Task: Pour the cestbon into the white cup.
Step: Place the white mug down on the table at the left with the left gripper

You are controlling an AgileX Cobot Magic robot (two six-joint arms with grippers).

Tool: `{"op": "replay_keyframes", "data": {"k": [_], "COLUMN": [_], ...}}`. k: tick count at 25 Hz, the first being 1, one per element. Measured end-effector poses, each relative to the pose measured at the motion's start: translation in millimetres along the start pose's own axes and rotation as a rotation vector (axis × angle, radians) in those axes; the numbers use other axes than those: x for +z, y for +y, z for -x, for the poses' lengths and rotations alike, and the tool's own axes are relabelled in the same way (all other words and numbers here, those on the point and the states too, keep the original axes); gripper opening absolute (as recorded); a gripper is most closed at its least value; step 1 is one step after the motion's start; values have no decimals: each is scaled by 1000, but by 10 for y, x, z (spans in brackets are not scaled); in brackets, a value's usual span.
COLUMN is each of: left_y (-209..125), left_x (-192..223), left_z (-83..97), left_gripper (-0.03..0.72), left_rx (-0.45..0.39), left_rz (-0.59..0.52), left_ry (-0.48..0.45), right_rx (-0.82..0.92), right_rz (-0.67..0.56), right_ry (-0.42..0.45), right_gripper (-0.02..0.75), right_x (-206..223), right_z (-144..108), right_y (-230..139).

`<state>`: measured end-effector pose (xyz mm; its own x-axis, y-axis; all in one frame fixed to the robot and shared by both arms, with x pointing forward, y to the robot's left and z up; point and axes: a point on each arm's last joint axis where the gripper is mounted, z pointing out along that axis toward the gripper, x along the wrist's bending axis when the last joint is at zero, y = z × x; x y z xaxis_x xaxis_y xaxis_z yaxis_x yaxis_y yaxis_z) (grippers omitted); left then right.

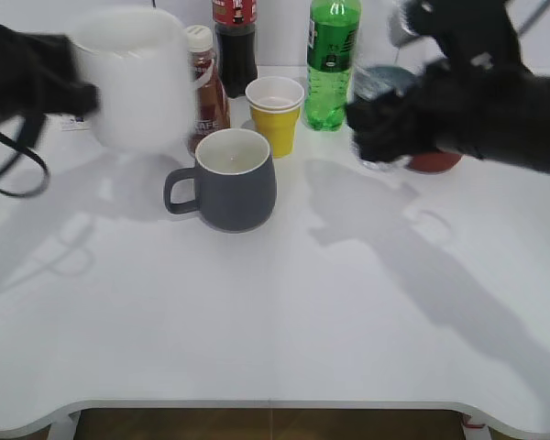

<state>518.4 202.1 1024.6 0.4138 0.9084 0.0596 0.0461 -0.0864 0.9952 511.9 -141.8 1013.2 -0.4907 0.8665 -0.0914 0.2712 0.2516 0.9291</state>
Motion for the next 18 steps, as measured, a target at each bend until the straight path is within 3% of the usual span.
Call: {"op": "replay_keyframes", "data": {"k": [4, 7, 18], "left_y": [-104, -342, -1142], "left_x": [45, 130, 358], "left_z": [-342, -505, -553], "left_gripper": [28, 28, 28], "left_rx": [-19, -29, -52], "left_rz": [56, 32, -52], "left_ry": [109, 152, 143], "right_rx": [64, 69, 73], "right_rz": [-10, -12, -12], "right_ry": [-26, -16, -11], "right_gripper": [472, 472, 472], "right_x": [-44, -56, -59], "right_z": [104, 97, 92], "right_y": [-199, -244, -254]}}
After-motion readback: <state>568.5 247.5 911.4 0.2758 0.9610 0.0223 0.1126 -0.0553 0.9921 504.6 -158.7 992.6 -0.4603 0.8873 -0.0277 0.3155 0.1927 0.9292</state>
